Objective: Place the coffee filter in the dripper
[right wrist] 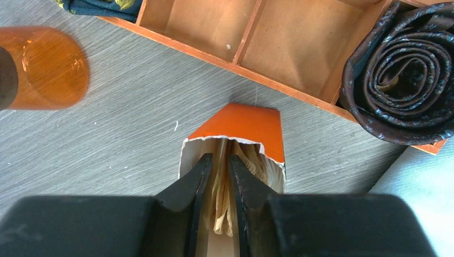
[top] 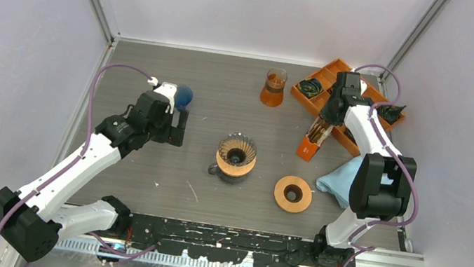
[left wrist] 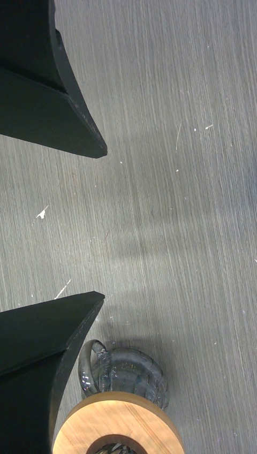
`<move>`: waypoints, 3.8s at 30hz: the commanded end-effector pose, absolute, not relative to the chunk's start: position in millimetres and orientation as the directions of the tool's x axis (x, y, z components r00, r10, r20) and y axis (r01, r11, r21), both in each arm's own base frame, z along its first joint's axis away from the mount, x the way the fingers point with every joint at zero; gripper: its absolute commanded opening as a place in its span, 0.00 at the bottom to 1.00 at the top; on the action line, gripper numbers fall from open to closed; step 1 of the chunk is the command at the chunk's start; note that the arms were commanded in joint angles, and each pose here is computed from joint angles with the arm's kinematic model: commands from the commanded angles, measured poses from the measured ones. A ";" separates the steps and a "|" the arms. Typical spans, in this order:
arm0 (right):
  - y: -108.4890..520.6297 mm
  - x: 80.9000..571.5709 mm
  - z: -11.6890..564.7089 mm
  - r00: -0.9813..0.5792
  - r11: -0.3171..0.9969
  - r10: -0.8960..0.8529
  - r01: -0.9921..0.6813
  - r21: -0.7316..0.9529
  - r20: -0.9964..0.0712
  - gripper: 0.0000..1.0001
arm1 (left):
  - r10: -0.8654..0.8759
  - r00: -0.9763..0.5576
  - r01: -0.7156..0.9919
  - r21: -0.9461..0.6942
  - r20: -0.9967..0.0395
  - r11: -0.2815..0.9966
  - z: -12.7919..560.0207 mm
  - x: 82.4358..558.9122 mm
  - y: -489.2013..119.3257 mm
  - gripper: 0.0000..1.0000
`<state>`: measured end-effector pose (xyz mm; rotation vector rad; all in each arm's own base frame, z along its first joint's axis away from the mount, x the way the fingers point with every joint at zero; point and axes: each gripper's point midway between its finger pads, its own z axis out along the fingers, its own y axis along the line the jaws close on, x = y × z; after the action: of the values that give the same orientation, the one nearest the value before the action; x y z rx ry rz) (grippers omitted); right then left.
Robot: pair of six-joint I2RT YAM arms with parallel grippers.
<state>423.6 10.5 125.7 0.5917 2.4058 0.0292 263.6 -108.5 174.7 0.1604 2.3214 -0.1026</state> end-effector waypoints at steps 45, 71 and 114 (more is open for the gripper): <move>6.0 420.2 169.8 -0.648 0.953 0.286 0.268 0.140 -0.706 0.00 | -0.018 -0.651 0.215 -0.207 -0.759 0.954 209.0 258.5 -139.2 1.00; 20.9 414.9 225.6 -0.542 0.975 0.016 0.197 -0.108 -0.840 0.01 | -0.007 -0.671 0.194 -0.185 -0.741 0.963 199.3 255.6 -134.9 0.99; 13.0 398.6 216.5 -0.508 0.722 0.674 0.296 0.625 -0.537 0.01 | -0.072 -0.666 0.233 -0.298 -0.742 0.926 221.3 235.3 -145.0 0.99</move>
<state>389.1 19.0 177.0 0.8646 2.1770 0.6530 235.7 -139.7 199.0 0.1149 2.3152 -0.4152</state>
